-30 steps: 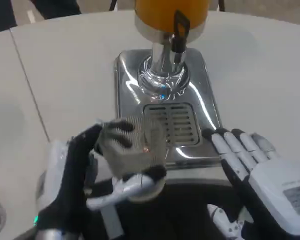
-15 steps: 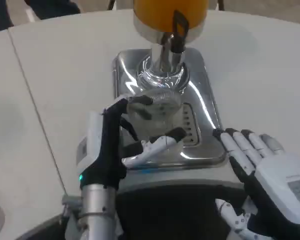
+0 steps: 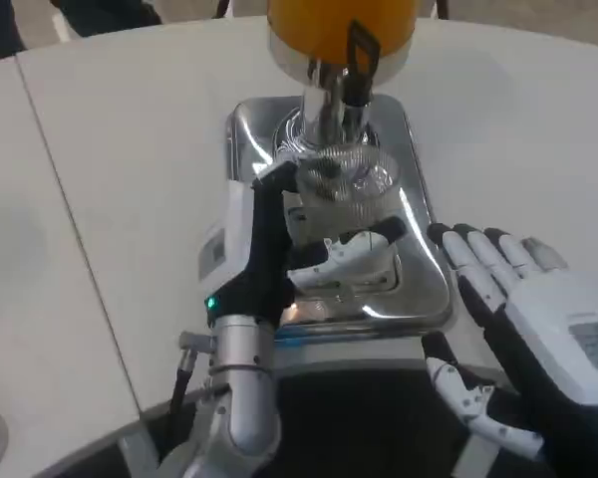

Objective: Grasp the cup under the faucet to collect the drink, then remove the cup.

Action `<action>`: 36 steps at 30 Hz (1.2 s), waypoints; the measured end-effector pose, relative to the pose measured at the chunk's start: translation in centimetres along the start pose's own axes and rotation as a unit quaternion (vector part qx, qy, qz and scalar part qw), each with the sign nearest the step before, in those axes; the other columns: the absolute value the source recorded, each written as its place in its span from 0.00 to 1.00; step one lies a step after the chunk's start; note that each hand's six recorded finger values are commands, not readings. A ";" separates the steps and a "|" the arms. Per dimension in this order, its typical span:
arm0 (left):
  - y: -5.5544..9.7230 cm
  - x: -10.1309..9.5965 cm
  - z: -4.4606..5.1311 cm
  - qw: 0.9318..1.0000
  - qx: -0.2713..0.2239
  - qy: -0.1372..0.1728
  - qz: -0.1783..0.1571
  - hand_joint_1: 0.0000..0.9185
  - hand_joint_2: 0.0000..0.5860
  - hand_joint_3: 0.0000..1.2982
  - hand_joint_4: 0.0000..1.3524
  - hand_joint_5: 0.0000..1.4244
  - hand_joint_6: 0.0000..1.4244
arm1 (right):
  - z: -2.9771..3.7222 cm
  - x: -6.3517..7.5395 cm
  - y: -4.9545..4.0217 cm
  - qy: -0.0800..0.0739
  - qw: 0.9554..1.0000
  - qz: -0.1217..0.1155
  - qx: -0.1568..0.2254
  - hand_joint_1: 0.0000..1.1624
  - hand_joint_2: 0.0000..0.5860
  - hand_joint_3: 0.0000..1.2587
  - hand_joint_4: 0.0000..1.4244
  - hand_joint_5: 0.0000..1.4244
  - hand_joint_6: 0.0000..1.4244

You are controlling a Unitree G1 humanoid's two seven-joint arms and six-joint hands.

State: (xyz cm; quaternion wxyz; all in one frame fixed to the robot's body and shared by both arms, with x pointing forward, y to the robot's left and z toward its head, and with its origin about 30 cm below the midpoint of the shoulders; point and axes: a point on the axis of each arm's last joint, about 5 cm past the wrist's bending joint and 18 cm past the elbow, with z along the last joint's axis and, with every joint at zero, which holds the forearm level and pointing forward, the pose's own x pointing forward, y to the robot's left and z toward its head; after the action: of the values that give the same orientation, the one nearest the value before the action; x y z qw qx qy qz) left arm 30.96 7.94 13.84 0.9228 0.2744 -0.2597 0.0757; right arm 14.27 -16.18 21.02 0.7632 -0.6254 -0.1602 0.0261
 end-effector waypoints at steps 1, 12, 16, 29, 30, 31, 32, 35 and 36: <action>-0.2 0.0 -0.05 1.000 0.003 0.002 0.007 0.64 0.14 0.87 0.77 1.00 1.00 | 0.03 0.1 0.07 -0.001 1.000 0.002 0.001 0.15 0.96 0.00 0.00 0.00 0.00; -0.2 0.7 -0.54 0.999 0.031 -0.005 0.021 0.48 0.09 0.15 0.24 0.62 0.75 | -0.01 -0.1 0.54 0.003 1.000 0.017 0.010 0.15 0.97 0.00 0.00 0.00 0.00; 0.5 0.8 -0.93 0.999 0.036 -0.020 -0.012 0.46 0.08 0.09 0.18 0.56 0.68 | 0.03 -0.2 0.58 0.000 1.000 0.018 0.015 0.15 0.97 0.00 0.00 0.00 0.00; 1.9 0.1 -1.59 0.998 0.041 -0.045 -0.031 0.46 0.07 0.07 0.13 0.47 0.61 | 0.27 -0.9 0.55 -0.005 1.000 0.008 0.026 0.14 0.96 0.00 0.00 0.00 0.00; 2.1 -0.1 -1.64 0.998 0.040 -0.048 -0.030 0.46 0.07 0.06 0.11 0.45 0.59 | 0.32 -1.0 0.62 -0.006 1.000 0.009 0.029 0.14 0.96 0.00 0.00 0.00 0.00; 2.3 -0.1 -1.62 0.998 0.040 -0.050 -0.029 0.45 0.08 0.05 0.09 0.43 0.56 | 0.36 -1.0 0.65 -0.007 0.999 0.008 0.030 0.14 0.96 0.00 0.00 0.00 0.00; 2.4 -0.1 -1.60 0.997 0.041 -0.051 -0.028 0.45 0.08 0.04 0.08 0.41 0.53 | 0.41 -1.0 0.67 -0.008 0.999 0.006 0.031 0.14 0.96 0.00 0.00 0.00 0.00; 2.8 -0.3 -1.64 0.997 0.046 -0.054 -0.030 0.44 0.07 0.00 0.03 0.34 0.44 | 0.67 -1.3 0.66 -0.014 0.999 0.001 0.036 0.13 0.96 0.00 0.00 0.00 0.00; 2.9 -0.4 -1.65 0.997 0.048 -0.053 -0.031 0.44 0.07 0.00 0.01 0.31 0.39 | 0.74 -1.4 0.64 -0.016 0.999 -0.001 0.037 0.13 0.96 0.00 0.00 0.00 0.00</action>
State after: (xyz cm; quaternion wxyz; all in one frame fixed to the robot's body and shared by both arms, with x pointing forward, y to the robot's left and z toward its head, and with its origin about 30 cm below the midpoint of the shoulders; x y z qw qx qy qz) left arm 30.54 11.28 13.82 0.8954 0.3299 -0.2958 0.0444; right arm 12.84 -15.68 20.23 0.7832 -0.5961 -0.1718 0.0417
